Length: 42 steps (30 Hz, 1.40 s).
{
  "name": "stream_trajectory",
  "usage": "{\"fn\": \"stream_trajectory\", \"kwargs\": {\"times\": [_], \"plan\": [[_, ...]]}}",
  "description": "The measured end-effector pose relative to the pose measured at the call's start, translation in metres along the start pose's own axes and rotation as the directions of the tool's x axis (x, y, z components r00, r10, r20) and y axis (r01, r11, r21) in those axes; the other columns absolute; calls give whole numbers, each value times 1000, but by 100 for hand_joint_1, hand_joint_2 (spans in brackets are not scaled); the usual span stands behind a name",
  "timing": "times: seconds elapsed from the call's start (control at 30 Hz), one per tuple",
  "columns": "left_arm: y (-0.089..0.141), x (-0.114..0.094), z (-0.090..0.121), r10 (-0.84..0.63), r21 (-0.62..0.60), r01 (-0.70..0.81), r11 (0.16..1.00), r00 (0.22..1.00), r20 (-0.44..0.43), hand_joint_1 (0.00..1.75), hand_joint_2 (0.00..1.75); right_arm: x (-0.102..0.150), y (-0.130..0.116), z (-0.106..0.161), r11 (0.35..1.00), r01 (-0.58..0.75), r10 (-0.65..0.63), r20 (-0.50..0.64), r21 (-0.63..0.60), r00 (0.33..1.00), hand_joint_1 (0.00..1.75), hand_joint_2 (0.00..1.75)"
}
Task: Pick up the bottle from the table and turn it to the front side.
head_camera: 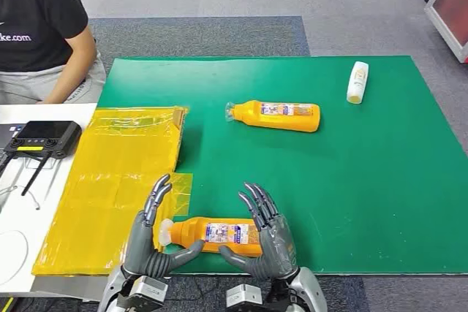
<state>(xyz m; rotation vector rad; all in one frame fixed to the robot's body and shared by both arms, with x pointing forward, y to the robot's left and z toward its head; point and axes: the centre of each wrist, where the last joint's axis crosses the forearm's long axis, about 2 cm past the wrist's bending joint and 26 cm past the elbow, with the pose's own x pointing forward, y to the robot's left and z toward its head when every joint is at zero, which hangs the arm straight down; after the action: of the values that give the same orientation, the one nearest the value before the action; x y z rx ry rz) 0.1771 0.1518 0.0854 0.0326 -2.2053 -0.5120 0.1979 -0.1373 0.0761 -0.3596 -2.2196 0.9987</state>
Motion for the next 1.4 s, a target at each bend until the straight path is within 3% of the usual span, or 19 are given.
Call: {"fn": "stream_trajectory", "kwargs": {"times": [0.53, 1.0, 1.4], "plan": [[-2, -2, 2, 14, -28, -14, 1000, 1000, -7, 0, 175, -22, 3, 18, 955, -45, 64, -56, 295, 996, 0, 175], [-4, -3, 2, 24, -52, -23, 998, 1000, 6, 0, 175, -43, -12, -22, 846, -160, 171, 27, 509, 985, 0, 175], [-4, -2, 11, -6, -19, 6, 1000, 1000, -17, 0, 175, -65, -19, -41, 688, -251, 325, 20, 681, 946, 0, 175]]}}
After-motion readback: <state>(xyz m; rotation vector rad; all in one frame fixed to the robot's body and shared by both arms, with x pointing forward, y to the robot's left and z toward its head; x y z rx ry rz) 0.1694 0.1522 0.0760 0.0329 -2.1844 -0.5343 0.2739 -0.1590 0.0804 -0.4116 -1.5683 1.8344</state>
